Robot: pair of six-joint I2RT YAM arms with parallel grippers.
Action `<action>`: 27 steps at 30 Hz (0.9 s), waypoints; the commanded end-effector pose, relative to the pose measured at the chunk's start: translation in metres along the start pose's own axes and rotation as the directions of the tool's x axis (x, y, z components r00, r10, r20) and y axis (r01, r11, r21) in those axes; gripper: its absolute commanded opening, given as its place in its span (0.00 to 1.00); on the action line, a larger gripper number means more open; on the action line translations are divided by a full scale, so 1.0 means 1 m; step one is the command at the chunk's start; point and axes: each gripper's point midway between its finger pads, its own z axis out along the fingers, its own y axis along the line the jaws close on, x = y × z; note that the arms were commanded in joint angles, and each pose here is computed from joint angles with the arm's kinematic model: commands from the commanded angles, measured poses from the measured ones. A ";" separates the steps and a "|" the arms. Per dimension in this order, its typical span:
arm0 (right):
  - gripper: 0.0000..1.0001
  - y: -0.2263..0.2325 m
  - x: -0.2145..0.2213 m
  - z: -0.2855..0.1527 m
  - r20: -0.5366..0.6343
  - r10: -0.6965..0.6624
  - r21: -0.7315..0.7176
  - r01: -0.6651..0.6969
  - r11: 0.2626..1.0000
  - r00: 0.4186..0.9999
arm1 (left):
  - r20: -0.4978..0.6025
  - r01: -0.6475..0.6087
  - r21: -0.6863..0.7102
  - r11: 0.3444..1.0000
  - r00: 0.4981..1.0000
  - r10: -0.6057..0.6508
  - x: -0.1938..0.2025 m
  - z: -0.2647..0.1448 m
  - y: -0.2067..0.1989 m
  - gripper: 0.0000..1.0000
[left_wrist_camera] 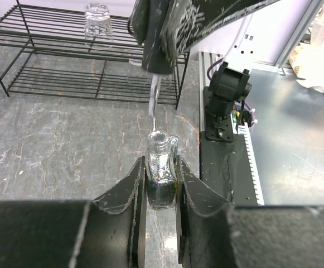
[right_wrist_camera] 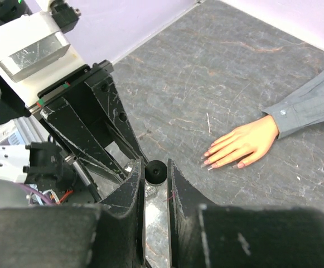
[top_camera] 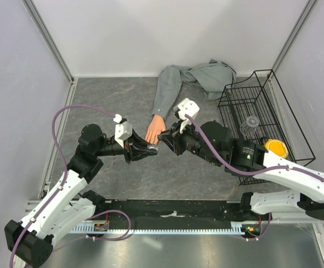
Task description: Paint the nails
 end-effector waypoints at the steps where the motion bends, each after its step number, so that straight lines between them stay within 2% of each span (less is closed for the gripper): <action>1: 0.00 -0.011 -0.019 -0.013 0.108 0.076 0.046 -0.081 0.996 0.991 | 0.043 -0.097 -0.033 0.995 0.994 0.098 -0.022 -0.001 0.004 0.02; 6: 0.00 -0.037 -0.014 -0.024 0.160 0.099 0.147 -0.123 0.982 0.982 | 0.057 -0.108 -0.110 0.988 0.992 0.115 -0.027 -0.003 0.015 0.02; 8: 0.00 -0.050 -0.012 -0.026 0.176 0.106 0.176 -0.137 0.975 0.979 | 0.082 -0.093 -0.188 0.978 0.991 0.110 -0.036 -0.006 0.026 0.02; 13: 0.00 -0.076 0.021 -0.018 0.156 0.140 0.176 -0.168 0.970 0.978 | 0.193 -0.039 -0.346 0.938 0.975 0.112 -0.067 -0.012 0.050 0.02; 14: 0.00 -0.090 0.022 -0.014 0.177 0.160 0.194 -0.194 0.962 0.971 | 0.239 -0.049 -0.359 0.932 0.960 0.143 -0.079 -0.014 0.051 0.02; 15: 0.00 -0.092 0.041 -0.008 0.140 0.171 0.177 -0.194 0.965 0.975 | 0.247 -0.032 -0.381 0.924 0.959 0.135 -0.072 -0.014 0.057 0.02; 21: 0.00 -0.128 0.095 0.026 0.155 0.232 0.169 -0.257 0.952 0.960 | 0.304 0.035 -0.588 0.808 0.935 0.181 -0.047 -0.028 0.112 0.02; 23: 0.00 -0.137 0.113 0.039 0.168 0.243 0.138 -0.267 0.954 0.955 | 0.306 0.041 -0.606 0.795 0.934 0.186 -0.035 -0.026 0.122 0.02; 24: 0.00 -0.138 0.119 0.044 0.162 0.228 0.135 -0.250 0.959 0.960 | 0.326 0.025 -0.609 0.792 0.919 0.221 -0.041 -0.025 0.125 0.02; 25: 0.00 -0.136 0.124 0.049 0.153 0.216 0.117 -0.234 0.965 0.964 | 0.301 0.024 -0.616 0.787 0.931 0.207 -0.028 -0.019 0.136 0.02; 27: 0.00 -0.137 0.139 0.062 0.146 0.197 0.101 -0.213 0.972 0.969 | 0.299 0.011 -0.626 0.779 0.927 0.227 -0.028 -0.016 0.145 0.02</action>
